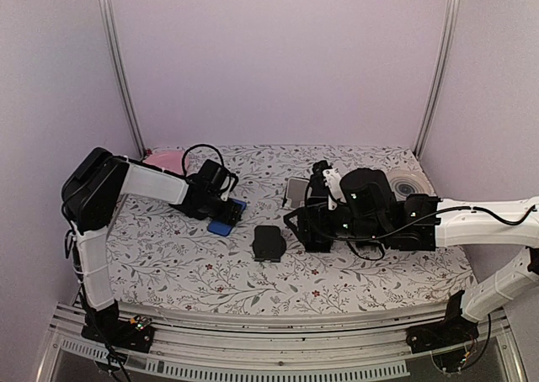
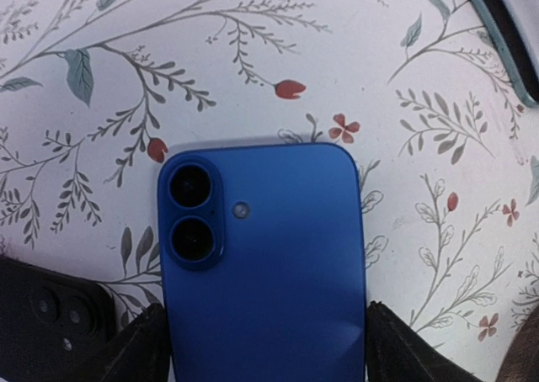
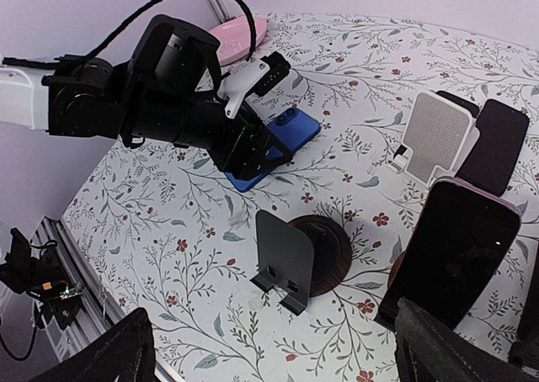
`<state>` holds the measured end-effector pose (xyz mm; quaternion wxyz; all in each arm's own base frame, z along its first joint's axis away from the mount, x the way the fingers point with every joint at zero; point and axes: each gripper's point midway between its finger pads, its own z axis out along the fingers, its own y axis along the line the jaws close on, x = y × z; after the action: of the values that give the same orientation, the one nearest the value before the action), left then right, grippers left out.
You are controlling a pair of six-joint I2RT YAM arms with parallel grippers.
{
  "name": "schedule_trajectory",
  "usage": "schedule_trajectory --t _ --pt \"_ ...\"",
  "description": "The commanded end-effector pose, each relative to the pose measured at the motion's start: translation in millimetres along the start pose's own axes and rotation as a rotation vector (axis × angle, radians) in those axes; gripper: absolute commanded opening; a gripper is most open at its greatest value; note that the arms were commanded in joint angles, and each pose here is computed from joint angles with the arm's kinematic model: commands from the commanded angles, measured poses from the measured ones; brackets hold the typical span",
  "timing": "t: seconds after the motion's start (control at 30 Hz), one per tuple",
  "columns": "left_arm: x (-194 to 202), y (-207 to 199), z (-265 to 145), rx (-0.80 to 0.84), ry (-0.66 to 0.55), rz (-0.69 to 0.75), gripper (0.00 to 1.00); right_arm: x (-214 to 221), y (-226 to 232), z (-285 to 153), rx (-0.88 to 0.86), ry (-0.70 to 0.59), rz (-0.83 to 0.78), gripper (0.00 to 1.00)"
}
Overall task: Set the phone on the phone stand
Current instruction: Pick up the phone from the center of the board.
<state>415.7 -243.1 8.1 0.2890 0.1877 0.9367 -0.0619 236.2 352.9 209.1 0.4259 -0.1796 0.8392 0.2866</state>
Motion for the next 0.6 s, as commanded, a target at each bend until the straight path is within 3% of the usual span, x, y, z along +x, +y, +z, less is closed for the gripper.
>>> schedule_trajectory --t 0.0,0.23,0.57 --pt "82 0 22 0.035 0.25 -0.021 0.75 -4 1 1 0.001 -0.014 0.004 0.99" --pt "75 -1 15 0.041 0.217 -0.026 0.59 -3 1 1 0.001 -0.013 0.007 0.99" --pt "59 -6 0 0.054 0.147 -0.037 0.55 -4 2 1 -0.004 -0.015 0.011 0.99"
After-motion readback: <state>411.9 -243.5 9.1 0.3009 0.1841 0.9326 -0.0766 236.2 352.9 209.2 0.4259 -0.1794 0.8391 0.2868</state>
